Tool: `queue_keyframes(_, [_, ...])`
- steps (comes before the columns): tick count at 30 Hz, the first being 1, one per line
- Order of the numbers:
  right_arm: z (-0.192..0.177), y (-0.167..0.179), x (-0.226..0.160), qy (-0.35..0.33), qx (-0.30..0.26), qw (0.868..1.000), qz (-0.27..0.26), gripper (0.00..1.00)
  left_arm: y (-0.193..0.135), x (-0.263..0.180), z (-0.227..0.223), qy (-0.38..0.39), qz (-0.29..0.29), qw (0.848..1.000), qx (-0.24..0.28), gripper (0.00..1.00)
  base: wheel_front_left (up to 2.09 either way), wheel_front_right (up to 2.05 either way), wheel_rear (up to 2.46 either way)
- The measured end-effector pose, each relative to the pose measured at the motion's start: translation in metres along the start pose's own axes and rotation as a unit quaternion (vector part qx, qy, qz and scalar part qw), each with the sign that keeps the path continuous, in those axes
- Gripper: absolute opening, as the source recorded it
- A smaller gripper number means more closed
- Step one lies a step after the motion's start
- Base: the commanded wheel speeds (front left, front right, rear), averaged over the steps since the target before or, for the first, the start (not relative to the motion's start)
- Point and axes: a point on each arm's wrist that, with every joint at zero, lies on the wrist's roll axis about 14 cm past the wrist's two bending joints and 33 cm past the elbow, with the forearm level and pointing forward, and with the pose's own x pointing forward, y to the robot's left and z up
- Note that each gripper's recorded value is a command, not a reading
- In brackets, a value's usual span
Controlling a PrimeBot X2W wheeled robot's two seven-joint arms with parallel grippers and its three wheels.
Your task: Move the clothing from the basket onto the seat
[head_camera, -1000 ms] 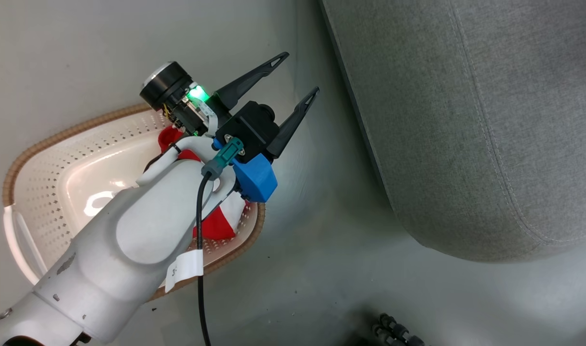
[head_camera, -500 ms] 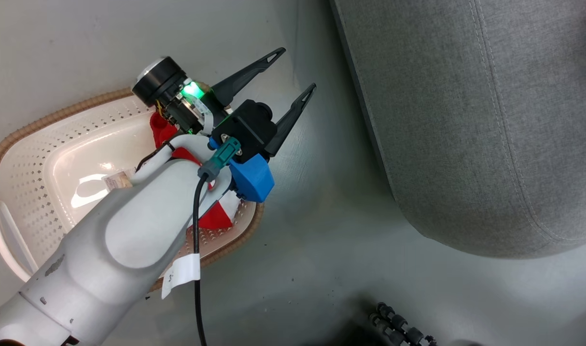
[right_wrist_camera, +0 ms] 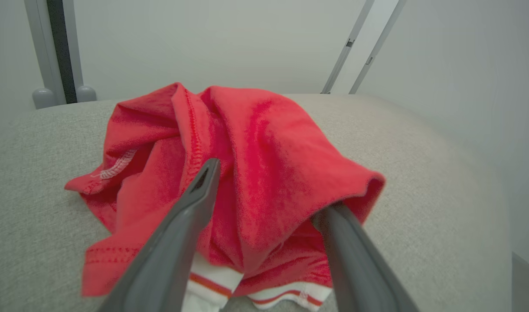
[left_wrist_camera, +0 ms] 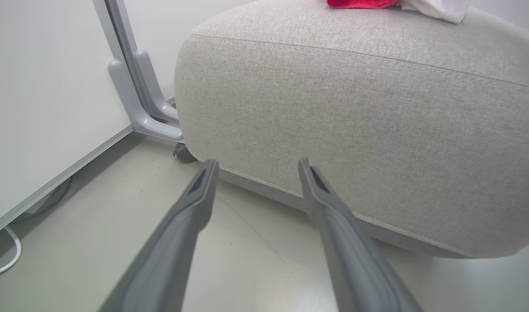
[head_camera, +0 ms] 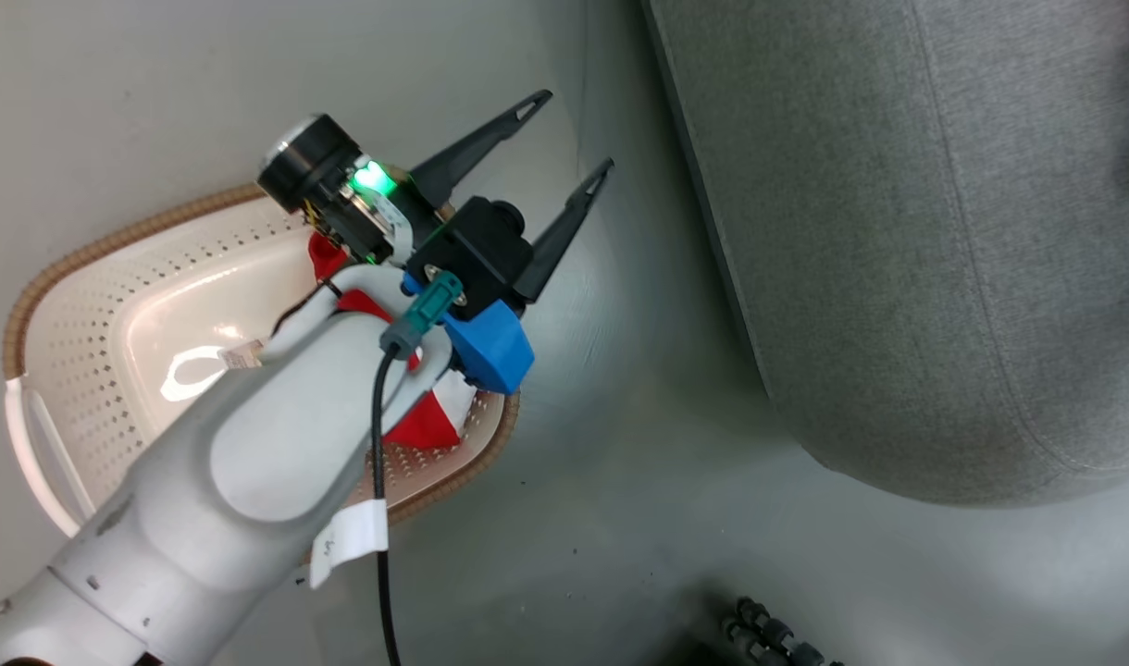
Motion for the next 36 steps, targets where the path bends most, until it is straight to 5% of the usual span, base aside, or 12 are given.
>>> queue_keyframes(12, [0.029, -0.021, -0.07, -0.036, -0.014, 0.999, 0.027, 1.0, -0.026, -0.012, 0.059, -0.038, 0.025, 0.999, -0.005, 1.0, 0.0, 0.0, 0.0])
queue_keyframes(21, [0.091, 0.02, -0.106, -0.123, 0.019, 0.985, 0.117, 1.0, -0.014, -0.051, 0.13, -0.098, 0.124, 0.987, -0.005, 1.0, 0.0, 0.0, 0.0])
queue_keyframes(28, [0.123, 0.071, -0.136, -0.164, 0.052, 0.964, 0.203, 1.0, 0.009, -0.111, 0.162, -0.131, 0.229, 0.965, 0.001, 1.0, 0.0, 0.0, 0.0])
queue_keyframes(36, [0.144, 0.128, -0.172, -0.184, 0.089, 0.935, 0.289, 1.0, 0.029, -0.2, 0.178, -0.158, 0.356, 0.921, 0.006, 1.0, 0.0, 0.0, 0.0])
